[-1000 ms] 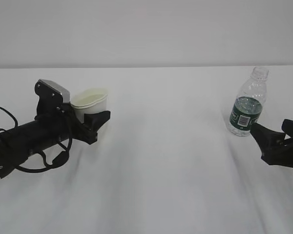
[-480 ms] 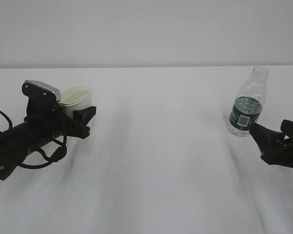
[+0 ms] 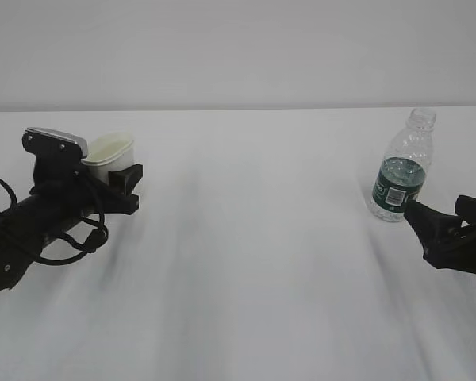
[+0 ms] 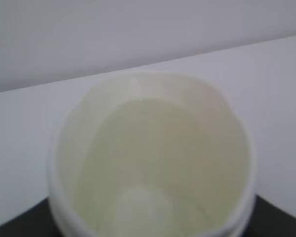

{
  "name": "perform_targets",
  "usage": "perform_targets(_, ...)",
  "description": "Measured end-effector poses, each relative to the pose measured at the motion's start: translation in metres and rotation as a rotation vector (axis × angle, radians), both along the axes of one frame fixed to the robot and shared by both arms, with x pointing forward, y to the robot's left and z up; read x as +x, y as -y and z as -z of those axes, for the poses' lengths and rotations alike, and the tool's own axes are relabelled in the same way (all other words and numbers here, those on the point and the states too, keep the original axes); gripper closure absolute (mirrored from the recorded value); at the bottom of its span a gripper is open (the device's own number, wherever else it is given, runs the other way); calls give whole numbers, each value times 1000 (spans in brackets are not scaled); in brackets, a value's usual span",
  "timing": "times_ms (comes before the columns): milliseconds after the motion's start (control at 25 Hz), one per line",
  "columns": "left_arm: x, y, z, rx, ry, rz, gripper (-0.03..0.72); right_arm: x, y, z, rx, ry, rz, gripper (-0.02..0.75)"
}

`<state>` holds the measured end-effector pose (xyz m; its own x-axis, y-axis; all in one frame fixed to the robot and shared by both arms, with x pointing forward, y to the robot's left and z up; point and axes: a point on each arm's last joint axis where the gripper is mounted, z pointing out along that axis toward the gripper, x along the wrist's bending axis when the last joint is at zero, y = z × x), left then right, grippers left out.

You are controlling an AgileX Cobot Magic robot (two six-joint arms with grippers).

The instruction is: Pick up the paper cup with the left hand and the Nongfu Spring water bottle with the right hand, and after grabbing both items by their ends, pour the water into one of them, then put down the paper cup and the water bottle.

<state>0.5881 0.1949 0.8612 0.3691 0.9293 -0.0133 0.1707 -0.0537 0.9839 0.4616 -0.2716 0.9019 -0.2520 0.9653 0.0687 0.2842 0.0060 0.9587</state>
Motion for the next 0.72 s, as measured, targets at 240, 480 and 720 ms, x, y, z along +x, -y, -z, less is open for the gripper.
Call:
perform_targets(240,7,0,3,-1,8,-9,271,0,-1,0,9,-3,-12,146)
perform_targets(480,13,1,8,-2,7,-17,271,-1,-2,0,15,-5,-14,146)
perform_targets(720,18,2,19,1,-7,-21,271,-1,-2,0,17,-6,-18,146)
